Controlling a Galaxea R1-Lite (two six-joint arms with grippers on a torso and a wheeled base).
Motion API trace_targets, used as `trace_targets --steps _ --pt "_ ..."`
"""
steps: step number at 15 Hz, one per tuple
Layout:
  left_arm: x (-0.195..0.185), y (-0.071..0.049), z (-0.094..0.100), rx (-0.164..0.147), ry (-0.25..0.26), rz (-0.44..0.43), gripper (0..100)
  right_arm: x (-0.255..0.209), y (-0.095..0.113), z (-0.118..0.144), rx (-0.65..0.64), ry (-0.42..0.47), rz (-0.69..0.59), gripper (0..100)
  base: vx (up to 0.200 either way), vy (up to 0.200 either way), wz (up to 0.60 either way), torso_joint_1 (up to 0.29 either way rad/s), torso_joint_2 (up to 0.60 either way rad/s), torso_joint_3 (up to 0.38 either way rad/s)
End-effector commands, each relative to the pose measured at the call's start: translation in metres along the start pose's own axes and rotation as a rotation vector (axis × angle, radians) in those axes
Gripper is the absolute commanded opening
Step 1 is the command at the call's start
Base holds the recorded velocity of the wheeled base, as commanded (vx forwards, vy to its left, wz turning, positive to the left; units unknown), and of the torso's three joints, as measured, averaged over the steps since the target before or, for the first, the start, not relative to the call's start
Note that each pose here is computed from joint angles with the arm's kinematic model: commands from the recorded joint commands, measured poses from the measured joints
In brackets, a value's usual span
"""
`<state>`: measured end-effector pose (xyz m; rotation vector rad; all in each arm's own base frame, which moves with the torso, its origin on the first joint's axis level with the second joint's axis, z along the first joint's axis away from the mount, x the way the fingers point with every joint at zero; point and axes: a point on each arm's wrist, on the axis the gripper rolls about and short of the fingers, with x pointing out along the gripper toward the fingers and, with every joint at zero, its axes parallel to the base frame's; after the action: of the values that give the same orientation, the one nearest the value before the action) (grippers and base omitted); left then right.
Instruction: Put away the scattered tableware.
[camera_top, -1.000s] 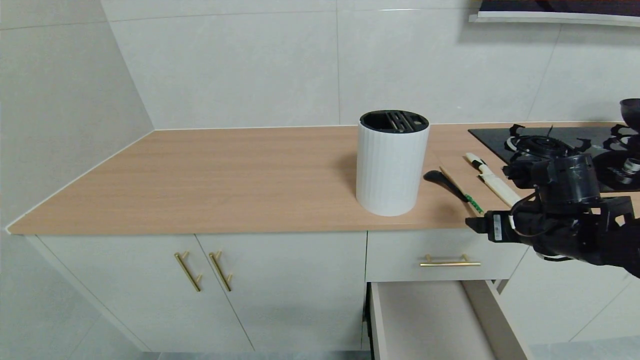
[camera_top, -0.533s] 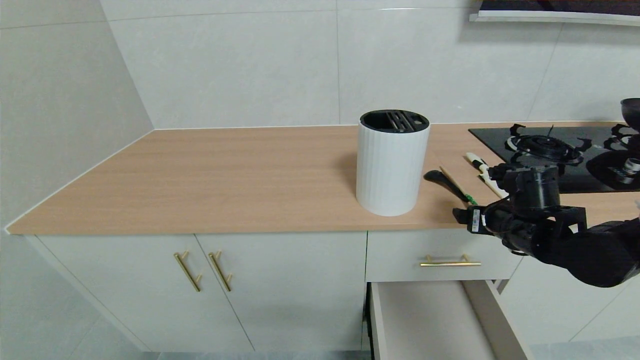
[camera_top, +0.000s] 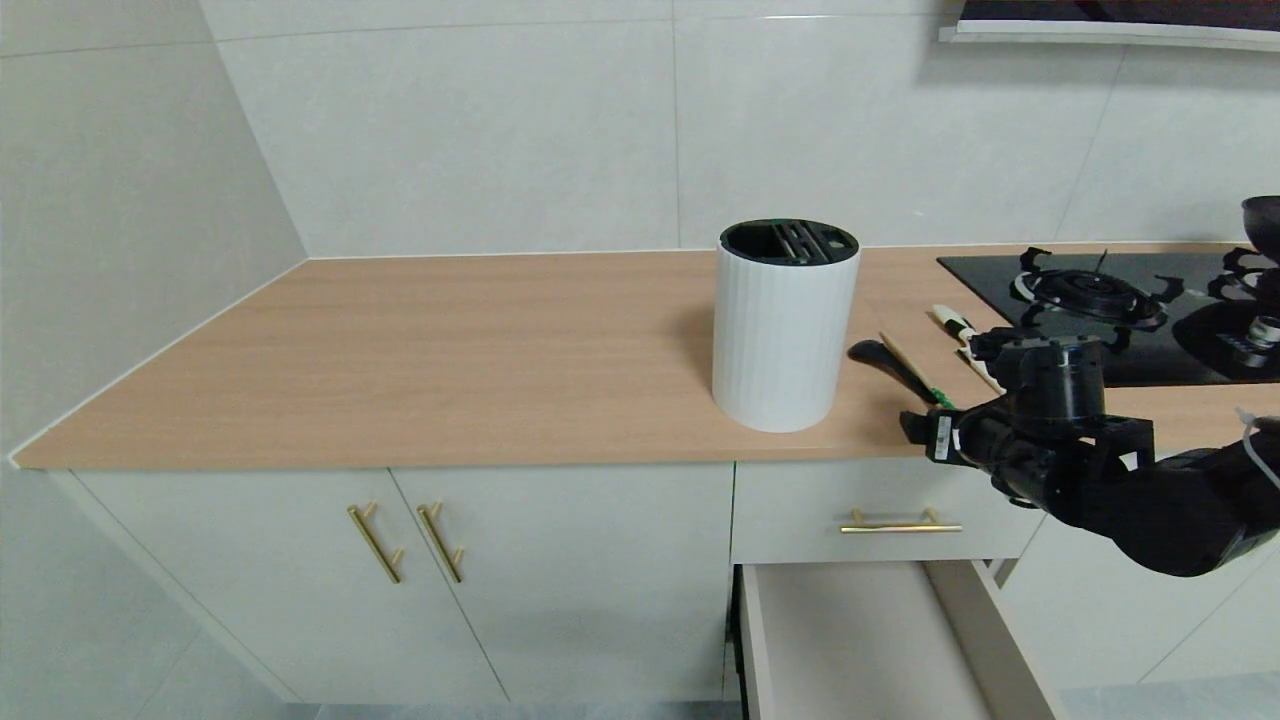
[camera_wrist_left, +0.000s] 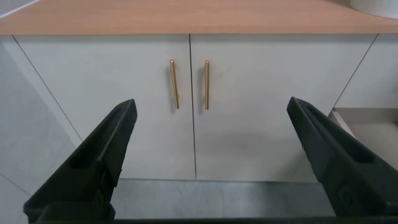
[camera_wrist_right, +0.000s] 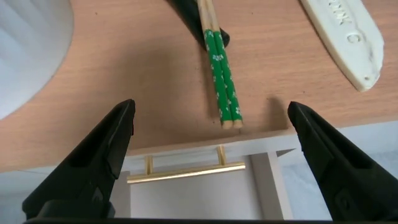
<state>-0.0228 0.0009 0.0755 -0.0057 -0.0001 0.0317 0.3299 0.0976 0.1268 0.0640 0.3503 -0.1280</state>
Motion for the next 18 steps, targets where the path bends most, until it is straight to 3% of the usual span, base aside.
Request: trace_targets --steps 1,8,9,18 --pt "0.0 0.0 0.0 0.0 0.0 0.001 100 0.001 0.0 0.0 0.008 -0.01 -0.001 100 0.0 0.0 0.0 0.0 0.0 0.0" --pt "0.0 0.0 0.0 0.0 0.0 0.001 100 0.011 -0.006 -0.001 0.02 -0.009 -0.029 100 0.0 0.0 0.0 0.0 0.0 0.0" --pt "0.0 0.0 0.0 0.0 0.0 0.001 100 0.011 -0.006 -0.001 0.02 -0.009 -0.028 0 0.0 0.0 0.0 0.0 0.0 0.0" --pt "0.0 0.0 0.0 0.0 0.0 0.001 100 0.007 -0.007 0.004 0.042 -0.024 -0.025 0 0.0 0.0 0.0 0.0 0.0 0.0"
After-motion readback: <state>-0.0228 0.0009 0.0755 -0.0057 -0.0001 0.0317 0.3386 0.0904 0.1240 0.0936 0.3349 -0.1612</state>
